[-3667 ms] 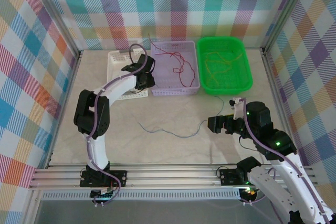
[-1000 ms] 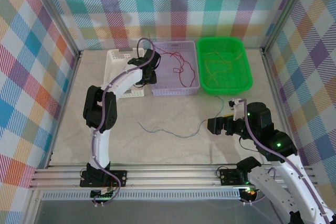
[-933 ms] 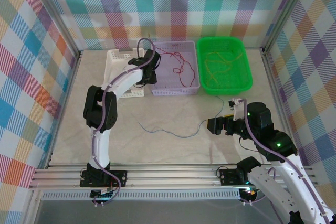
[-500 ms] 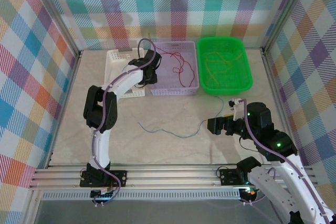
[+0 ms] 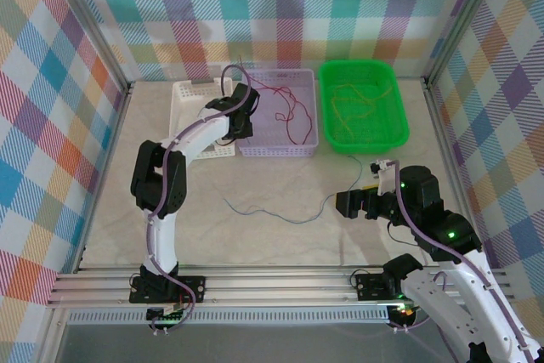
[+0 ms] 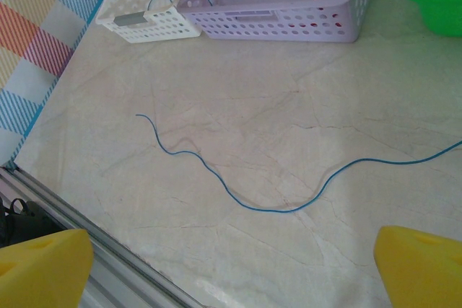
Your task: Untangle the cables
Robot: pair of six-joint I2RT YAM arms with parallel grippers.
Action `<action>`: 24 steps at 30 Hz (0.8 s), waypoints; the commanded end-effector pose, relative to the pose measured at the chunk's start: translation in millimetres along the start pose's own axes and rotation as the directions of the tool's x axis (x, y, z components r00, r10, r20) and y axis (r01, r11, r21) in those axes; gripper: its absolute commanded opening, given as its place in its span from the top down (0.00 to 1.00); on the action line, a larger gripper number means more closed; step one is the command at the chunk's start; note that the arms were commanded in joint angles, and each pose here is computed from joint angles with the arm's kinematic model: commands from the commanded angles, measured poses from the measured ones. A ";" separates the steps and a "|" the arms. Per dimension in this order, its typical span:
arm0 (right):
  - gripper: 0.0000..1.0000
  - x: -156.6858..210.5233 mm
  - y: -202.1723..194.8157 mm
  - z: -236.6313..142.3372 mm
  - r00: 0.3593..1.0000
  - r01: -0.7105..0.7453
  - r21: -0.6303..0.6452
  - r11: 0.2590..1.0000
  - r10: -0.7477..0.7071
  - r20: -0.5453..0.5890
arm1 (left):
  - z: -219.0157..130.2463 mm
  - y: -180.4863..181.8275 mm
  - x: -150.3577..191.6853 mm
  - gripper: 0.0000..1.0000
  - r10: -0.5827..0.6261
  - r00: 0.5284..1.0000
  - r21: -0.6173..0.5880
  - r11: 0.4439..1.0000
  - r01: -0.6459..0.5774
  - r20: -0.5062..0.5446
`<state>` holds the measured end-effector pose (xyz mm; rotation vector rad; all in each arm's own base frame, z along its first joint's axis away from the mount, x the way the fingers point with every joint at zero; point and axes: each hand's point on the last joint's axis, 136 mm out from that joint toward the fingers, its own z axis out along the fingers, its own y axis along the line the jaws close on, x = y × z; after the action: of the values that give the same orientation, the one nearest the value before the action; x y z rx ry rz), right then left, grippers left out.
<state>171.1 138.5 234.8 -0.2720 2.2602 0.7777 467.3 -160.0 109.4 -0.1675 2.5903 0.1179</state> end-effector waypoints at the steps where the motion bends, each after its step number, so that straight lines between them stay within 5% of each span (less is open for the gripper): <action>1: 0.00 -1.5 5.4 -2.5 1.000 0.022 -0.024 0.999 -0.022 0.009 | -8.8 11.8 7.2 0.78 0.025 1.000 -0.031 0.999 -0.025 -0.017; 24: 0.00 -2.0 5.1 -3.2 1.000 0.023 -0.021 1.000 -0.023 0.012 | -32.0 14.4 -4.1 1.00 -0.002 1.000 -0.003 1.000 0.002 0.031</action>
<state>171.1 138.5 234.8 -0.2713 2.2604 0.7775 457.8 -153.8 115.3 -0.1646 2.5945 0.1345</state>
